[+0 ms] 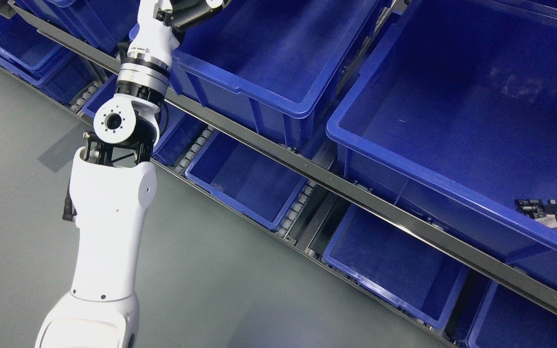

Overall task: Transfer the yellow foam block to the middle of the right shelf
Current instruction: 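Extend the left hand over a blue bin and release the cube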

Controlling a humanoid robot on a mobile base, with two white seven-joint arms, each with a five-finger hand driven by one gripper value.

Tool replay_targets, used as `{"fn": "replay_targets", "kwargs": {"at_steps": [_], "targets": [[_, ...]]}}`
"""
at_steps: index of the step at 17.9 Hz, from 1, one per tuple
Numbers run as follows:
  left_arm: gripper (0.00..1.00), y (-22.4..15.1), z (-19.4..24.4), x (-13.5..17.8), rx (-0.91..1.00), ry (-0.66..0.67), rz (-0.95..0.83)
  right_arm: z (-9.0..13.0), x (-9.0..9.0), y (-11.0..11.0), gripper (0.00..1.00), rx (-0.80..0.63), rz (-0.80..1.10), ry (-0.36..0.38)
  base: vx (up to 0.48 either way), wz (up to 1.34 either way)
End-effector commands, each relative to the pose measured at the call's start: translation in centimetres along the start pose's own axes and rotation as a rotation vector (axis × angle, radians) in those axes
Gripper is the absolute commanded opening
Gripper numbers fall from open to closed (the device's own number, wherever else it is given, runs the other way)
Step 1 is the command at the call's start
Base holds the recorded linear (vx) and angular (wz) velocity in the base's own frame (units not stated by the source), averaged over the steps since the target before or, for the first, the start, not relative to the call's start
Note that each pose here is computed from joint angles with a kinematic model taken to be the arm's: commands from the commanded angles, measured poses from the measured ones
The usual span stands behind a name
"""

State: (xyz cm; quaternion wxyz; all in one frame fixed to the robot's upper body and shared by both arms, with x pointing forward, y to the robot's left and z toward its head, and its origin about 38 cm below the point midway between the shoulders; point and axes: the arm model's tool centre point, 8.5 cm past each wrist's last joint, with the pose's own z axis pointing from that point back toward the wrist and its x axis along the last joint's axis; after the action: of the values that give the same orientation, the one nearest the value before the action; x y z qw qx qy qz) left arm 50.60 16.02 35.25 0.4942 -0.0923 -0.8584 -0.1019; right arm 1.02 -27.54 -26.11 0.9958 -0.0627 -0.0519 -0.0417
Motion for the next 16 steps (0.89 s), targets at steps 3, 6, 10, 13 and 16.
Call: {"fn": "replay_targets", "kwargs": {"at_steps": [3, 6, 10, 13, 16], "targets": [[1.0, -0.1, -3.8, -4.5, -0.036, 0.27, -0.092, -0.1, 0.5, -1.1, 1.0, -0.017, 0.005, -0.011, 0.0, 0.0], [1.0, -0.1, -3.9, -3.7, -0.03, 0.248, -0.09, -0.1, 0.5, -1.1, 1.0, -0.017, 0.005, -0.011, 0.0, 0.0], [1.0, 1.7, -3.3, 0.7, 0.027, 0.112, -0.064, -0.1, 0.5, -1.1, 1.0, -0.017, 0.005, -0.011, 0.0, 0.0], [1.0, 3.9, -1.1, 3.3, 0.09, -0.016, -0.044, -0.1, 0.5, -1.1, 1.0, -0.017, 0.003, -0.011, 0.0, 0.0], [1.0, 7.2, 1.9, 5.0, 0.19, -0.156, -0.032, -0.1, 0.5, -1.1, 1.0, -0.017, 0.005, -0.011, 0.0, 0.0]]}}
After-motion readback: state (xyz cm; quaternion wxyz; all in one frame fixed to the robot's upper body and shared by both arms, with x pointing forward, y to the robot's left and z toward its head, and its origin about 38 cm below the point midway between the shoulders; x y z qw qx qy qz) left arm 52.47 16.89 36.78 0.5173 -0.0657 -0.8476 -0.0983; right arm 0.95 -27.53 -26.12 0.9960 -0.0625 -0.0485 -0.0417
